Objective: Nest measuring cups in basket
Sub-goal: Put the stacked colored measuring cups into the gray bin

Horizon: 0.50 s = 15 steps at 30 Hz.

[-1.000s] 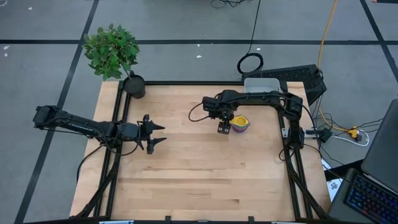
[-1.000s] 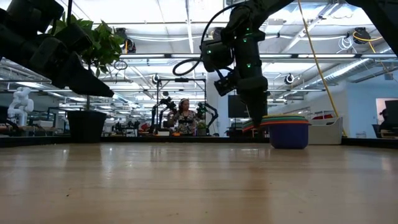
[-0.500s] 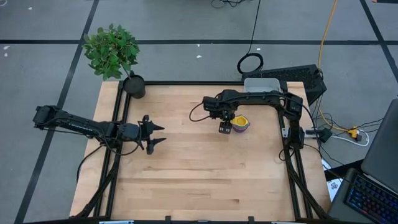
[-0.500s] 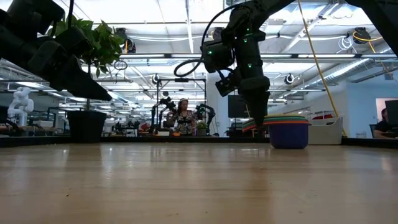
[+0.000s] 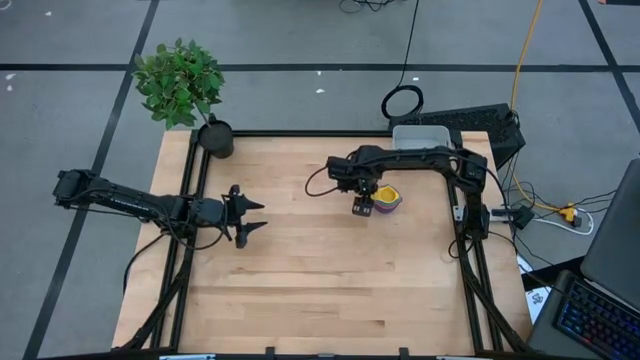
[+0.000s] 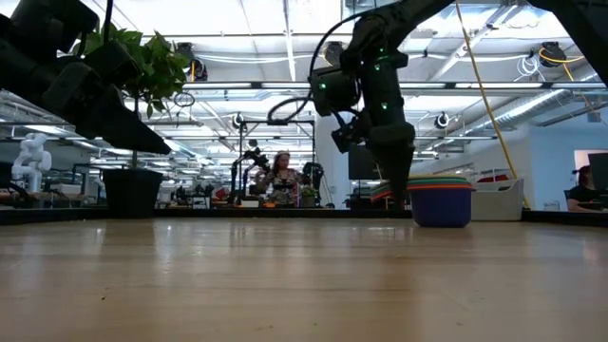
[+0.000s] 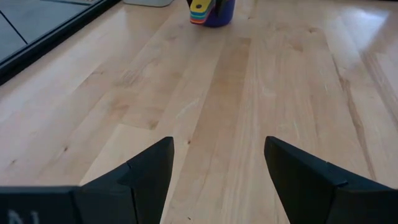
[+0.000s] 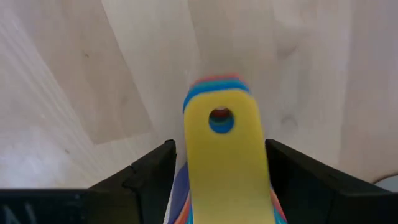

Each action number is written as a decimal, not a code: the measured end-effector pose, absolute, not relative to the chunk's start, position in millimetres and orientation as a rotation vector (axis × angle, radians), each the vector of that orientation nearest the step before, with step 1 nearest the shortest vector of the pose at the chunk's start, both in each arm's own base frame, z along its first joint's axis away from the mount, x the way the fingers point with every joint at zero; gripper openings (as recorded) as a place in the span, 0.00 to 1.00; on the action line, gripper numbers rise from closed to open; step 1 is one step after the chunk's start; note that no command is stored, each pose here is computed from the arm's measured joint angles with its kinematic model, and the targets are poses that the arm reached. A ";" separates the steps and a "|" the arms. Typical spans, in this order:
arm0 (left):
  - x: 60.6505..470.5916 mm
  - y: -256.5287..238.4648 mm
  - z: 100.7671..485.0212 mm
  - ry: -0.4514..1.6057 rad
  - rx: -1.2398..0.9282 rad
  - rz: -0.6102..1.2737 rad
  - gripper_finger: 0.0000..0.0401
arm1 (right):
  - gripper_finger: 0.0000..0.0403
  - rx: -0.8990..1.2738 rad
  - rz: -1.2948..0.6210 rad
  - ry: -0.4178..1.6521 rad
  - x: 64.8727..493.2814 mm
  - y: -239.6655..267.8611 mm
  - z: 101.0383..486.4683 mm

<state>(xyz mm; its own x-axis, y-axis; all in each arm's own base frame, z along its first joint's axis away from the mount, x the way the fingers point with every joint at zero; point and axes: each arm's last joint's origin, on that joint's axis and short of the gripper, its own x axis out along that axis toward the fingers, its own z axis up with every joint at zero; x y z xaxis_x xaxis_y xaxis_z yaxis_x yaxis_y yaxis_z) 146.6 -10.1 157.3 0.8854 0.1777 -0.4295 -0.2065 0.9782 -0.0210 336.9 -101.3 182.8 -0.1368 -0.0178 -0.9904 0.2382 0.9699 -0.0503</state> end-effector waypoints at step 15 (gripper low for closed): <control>146.6 -10.1 157.2 0.440 -0.071 0.201 0.64 | 0.58 0.104 -0.243 1.682 328.2 -100.5 188.3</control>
<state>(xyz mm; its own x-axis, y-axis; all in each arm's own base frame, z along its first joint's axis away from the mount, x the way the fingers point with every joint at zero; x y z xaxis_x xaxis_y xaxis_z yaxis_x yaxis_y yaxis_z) 146.6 -10.1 157.2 0.8851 0.1779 -0.4300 -0.2087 0.9777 -0.0251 328.2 -100.5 188.3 -0.1274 -0.0729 -0.9892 0.2097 0.9728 -0.0987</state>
